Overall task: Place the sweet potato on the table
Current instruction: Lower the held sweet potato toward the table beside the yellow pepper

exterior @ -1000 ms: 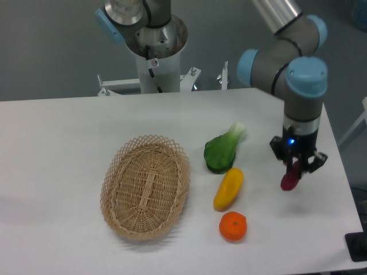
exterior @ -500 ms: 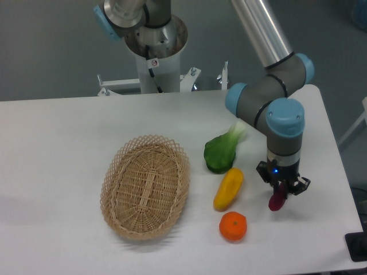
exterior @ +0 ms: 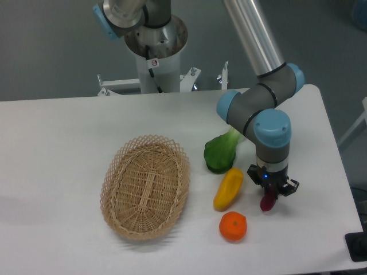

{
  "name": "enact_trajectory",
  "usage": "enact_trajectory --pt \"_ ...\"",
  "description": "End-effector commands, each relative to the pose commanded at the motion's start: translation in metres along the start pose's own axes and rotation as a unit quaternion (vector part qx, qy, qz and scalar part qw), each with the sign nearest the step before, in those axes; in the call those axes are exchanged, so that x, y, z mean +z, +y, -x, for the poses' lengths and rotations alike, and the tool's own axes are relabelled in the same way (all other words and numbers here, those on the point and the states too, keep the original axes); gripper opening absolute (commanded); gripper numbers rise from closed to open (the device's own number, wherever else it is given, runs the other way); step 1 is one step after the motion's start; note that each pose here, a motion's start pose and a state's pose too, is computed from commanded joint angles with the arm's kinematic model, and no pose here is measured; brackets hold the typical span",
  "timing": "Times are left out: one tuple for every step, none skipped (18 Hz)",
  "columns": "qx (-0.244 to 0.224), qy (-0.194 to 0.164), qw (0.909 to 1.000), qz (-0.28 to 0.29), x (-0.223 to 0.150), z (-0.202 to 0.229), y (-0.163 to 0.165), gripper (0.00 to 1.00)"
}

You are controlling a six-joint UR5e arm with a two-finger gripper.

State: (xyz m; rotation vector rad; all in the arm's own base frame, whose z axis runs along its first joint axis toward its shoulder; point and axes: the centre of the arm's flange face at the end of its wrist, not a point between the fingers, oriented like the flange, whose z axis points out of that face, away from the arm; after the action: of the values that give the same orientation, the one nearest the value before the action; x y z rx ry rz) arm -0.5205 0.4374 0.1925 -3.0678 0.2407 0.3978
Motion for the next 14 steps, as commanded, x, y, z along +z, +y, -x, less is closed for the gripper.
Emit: enact_trajectory --pt "0.001 0.0 1.0 0.0 -0.001 0.0 0.0 0.38" --pt "0.0 -0.001 1.0 0.0 -0.001 0.0 0.0 0.38" --pt "0.0 0.001 1.0 0.0 0.0 -0.001 0.001 0.39" --pt "0.0 -0.001 1.0 0.0 -0.002 -0.001 0.0 0.45" --pt "-0.001 -0.001 1.0 0.0 -0.002 0.0 0.0 0.54" --pt "0.0 -0.001 1.0 -0.001 -0.003 0.001 0.0 0.74" --pt "-0.001 -0.003 1.0 -0.001 -0.004 0.002 0.0 1.0" --pt "-0.002 -0.005 1.0 -0.001 -0.006 0.003 0.0 1.0" --pt "-0.007 -0.008 0.9999 -0.002 -0.011 0.005 -0.001 1.0" --pt "-0.02 -0.013 0.9997 -0.005 -0.016 0.007 -0.001 1.0" --pt "-0.03 -0.018 0.9994 -0.007 -0.023 0.01 -0.002 1.0" --pt "-0.034 -0.025 0.999 -0.011 -0.032 0.014 -0.002 1.0" --pt "-0.036 -0.029 0.9988 -0.014 -0.037 0.016 -0.002 1.0" --pt "-0.034 -0.034 0.9987 -0.017 -0.043 0.019 -0.003 1.0"
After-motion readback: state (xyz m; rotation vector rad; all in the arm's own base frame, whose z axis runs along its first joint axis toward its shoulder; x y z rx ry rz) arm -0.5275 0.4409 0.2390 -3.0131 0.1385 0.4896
